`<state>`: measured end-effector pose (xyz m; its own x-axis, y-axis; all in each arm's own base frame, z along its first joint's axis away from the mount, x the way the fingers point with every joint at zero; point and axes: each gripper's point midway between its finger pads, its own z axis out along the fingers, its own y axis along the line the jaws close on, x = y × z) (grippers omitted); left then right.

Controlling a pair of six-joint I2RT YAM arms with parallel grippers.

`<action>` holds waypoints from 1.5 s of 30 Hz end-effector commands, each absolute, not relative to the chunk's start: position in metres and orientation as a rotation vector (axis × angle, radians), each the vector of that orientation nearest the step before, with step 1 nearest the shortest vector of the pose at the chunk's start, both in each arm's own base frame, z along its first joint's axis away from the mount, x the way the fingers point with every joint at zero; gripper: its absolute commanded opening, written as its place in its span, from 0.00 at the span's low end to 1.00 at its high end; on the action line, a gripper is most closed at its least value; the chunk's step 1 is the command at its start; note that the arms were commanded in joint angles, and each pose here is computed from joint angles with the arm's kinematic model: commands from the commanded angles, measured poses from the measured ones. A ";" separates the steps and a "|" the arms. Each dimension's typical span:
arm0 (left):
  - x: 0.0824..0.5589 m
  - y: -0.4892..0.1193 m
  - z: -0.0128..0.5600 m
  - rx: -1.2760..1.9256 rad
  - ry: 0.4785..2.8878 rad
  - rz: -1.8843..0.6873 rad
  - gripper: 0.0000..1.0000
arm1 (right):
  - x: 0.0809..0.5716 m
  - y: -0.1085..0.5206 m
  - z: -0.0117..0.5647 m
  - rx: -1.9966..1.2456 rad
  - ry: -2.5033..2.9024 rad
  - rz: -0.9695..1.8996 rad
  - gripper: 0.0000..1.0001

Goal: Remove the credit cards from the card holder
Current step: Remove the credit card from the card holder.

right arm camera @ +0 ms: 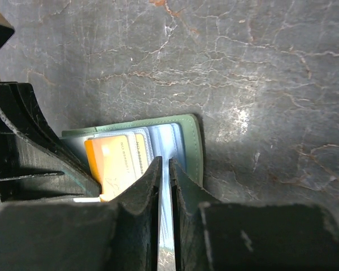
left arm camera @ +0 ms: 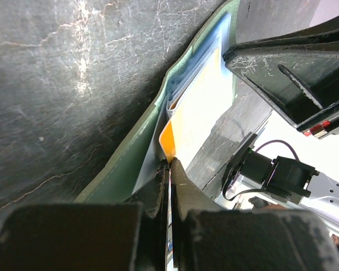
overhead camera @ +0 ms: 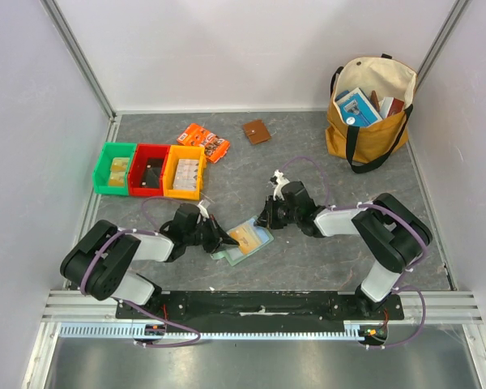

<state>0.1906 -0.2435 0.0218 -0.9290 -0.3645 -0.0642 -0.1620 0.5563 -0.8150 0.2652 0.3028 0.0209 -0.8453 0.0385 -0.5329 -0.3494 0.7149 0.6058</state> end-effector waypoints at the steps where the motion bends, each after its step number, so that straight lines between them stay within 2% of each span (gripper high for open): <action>1: 0.183 -0.236 0.012 -0.455 2.600 -1.260 0.02 | 0.266 0.270 -0.001 -0.236 2.484 0.789 0.17; 7: 0.188 -0.240 0.014 -0.445 2.594 -1.263 0.02 | 0.268 0.293 0.047 -0.365 2.329 0.948 0.25; 12: 0.188 -0.240 0.014 -0.442 2.592 -1.263 0.02 | 0.248 0.327 0.071 -0.527 2.244 1.188 0.25; 16: 0.188 -0.239 0.014 -0.442 2.592 -1.259 0.02 | 0.242 0.344 0.069 -0.563 2.241 1.257 0.23; 25: 0.187 -0.239 0.014 -0.440 2.592 -1.263 0.02 | 0.249 0.338 0.031 -0.494 2.335 1.159 0.17; 34: 0.185 -0.238 0.012 -0.466 2.594 -1.264 0.02 | 0.240 0.310 -0.007 -0.472 2.482 0.994 0.16; 45: 0.176 -0.233 0.009 -0.554 2.570 -1.303 0.04 | 0.236 0.297 -0.024 -0.420 2.549 0.938 0.14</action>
<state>0.1873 -0.2401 0.0189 -0.9149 -0.4001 -0.0537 -0.1841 0.5318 -0.8266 0.2450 0.3298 0.0234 -0.8336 -0.1064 -0.5420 -0.4886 0.5996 0.6338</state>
